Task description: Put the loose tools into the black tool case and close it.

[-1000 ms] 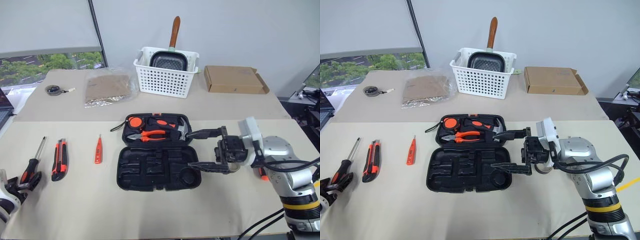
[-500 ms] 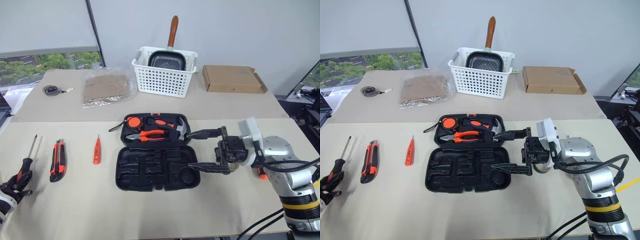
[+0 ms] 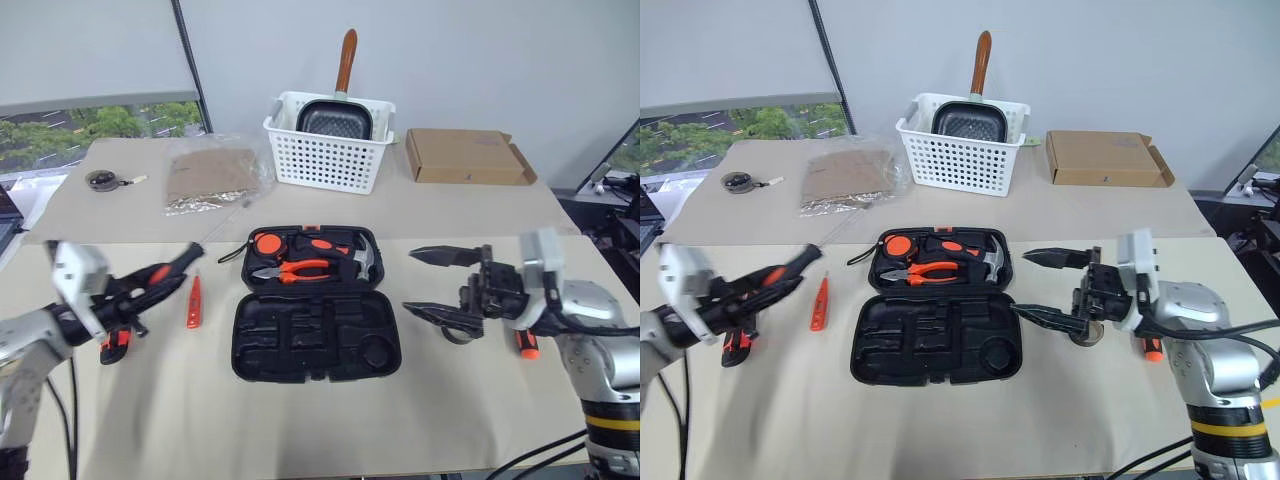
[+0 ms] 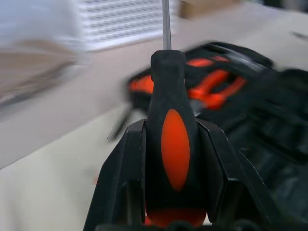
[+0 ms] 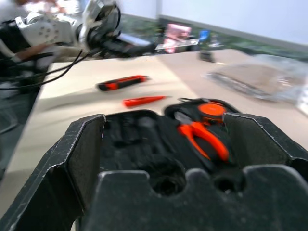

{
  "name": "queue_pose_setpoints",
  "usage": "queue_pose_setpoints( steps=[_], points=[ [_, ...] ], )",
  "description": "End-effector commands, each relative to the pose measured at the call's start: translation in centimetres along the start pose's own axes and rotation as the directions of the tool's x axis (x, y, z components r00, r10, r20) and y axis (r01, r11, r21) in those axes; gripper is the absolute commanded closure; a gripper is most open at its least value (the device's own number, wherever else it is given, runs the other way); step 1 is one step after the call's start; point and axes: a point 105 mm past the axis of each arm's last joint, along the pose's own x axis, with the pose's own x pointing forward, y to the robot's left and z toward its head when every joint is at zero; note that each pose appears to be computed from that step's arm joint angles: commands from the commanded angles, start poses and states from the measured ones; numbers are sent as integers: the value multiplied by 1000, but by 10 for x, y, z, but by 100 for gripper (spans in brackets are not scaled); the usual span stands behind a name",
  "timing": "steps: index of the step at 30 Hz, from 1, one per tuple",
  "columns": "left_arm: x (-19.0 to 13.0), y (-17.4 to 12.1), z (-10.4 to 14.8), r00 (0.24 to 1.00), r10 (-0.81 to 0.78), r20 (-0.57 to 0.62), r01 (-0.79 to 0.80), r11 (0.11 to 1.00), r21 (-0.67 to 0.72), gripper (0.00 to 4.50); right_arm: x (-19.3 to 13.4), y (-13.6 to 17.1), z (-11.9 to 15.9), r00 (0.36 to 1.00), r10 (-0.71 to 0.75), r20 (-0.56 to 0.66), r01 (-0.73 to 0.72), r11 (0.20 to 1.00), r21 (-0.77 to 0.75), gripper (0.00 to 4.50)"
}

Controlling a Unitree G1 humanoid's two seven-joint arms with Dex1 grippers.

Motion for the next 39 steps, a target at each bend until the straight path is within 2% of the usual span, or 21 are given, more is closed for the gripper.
queue_pose_setpoints(
  steps=[1,8,12,15,21,30,39],
  points=[
    [22,-9,13,994,-108,-28,111,985,134,353,-12,-1,12,998,-58,1,57,996,-69,0],
    [55,-17,4,969,-222,-105,240,947,213,353,-37,1,-3,980,-186,-70,182,981,-71,0],
    [71,-17,-3,951,-270,-147,301,917,260,353,-43,4,-16,970,-207,-127,199,978,-69,0],
    [82,-17,-6,938,-303,-165,340,897,284,353,-44,4,-17,969,-219,-114,212,975,-71,0],
    [86,-27,-3,895,-418,-155,445,856,264,353,-51,6,-20,964,-240,-113,232,969,-81,0],
    [95,-30,-27,846,-448,-290,527,786,323,353,-48,8,-26,967,-227,-115,219,973,-77,0],
    [102,-37,-44,815,-470,-339,569,761,313,353,-48,8,-26,969,-210,-129,200,976,-84,0]
  ],
)
